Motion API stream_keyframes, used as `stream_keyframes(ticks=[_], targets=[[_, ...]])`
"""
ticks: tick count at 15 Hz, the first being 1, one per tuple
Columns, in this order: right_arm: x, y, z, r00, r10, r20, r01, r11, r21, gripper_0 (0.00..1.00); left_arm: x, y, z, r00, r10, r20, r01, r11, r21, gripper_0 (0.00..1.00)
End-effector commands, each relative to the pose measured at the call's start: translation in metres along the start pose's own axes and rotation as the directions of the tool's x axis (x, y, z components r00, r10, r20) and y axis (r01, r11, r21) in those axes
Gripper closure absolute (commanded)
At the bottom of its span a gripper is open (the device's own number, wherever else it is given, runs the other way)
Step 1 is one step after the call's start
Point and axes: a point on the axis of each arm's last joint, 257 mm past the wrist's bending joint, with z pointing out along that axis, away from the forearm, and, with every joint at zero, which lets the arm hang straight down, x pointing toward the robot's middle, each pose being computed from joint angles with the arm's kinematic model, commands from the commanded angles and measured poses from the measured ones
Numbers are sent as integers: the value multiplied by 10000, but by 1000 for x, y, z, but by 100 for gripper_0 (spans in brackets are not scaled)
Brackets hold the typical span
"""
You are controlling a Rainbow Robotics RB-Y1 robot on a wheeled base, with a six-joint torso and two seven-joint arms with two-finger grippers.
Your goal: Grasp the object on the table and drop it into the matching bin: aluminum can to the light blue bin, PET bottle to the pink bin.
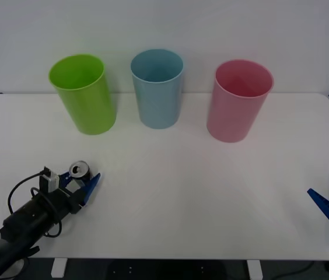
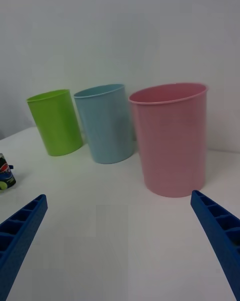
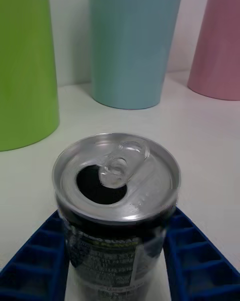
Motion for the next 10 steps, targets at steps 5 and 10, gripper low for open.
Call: stream_keyframes(ticks=[5,10], targets=[[0,0,0,10000,-1,0,1,10000,-1,0,-2,1,0,9999,-118,75,118,9999,-40,100],[0,0,0,10000,-1,0,1,10000,-1,0,-23,2,0,9983,-159,561,158,9999,19,100]])
